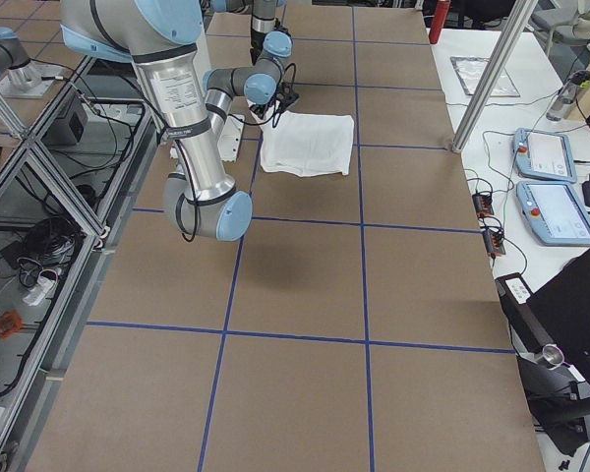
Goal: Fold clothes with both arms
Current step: 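Lift the near edge with both grippers and fold it away from the robot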
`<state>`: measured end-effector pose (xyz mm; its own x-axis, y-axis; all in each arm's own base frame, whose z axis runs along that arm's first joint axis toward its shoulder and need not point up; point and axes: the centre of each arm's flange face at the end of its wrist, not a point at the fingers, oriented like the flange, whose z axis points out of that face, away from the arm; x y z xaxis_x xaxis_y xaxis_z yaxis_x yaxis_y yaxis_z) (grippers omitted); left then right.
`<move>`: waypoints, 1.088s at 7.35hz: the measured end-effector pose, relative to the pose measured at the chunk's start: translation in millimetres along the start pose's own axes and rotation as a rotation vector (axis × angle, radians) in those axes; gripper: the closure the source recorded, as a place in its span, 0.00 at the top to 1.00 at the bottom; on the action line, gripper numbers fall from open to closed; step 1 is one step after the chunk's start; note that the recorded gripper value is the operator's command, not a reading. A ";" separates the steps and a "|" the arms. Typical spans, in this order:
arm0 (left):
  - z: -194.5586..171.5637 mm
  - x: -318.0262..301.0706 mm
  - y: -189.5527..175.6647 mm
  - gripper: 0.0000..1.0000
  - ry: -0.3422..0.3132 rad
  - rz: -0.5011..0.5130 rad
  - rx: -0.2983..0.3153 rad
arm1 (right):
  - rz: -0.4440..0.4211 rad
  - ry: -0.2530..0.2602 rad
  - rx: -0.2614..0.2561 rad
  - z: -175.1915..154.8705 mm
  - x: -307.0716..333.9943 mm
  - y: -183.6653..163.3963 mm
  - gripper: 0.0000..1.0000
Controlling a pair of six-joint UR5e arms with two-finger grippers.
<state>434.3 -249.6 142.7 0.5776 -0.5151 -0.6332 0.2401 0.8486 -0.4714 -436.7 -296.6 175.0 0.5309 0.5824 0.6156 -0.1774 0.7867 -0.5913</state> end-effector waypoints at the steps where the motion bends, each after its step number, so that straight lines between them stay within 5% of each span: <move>1: -5.6 7.5 -22.1 0.00 0.013 0.008 0.031 | -0.020 -0.011 0.034 -2.5 -11.0 -16.6 0.00; 4: -21.2 28.6 -91.4 0.00 0.077 0.012 0.118 | -0.081 -0.031 0.146 -12.3 -31.7 -63.8 0.00; 8: 2.9 52.8 -151.5 0.00 0.131 -0.004 0.165 | -0.141 -0.021 0.213 -2.8 -81.1 -87.7 0.00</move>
<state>430.7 -405.1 182.4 0.4725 -0.5206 -0.7112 0.3728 0.8492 -0.3739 -461.9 -413.5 175.5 0.5458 0.4663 0.6962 -0.2746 0.8845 -0.3772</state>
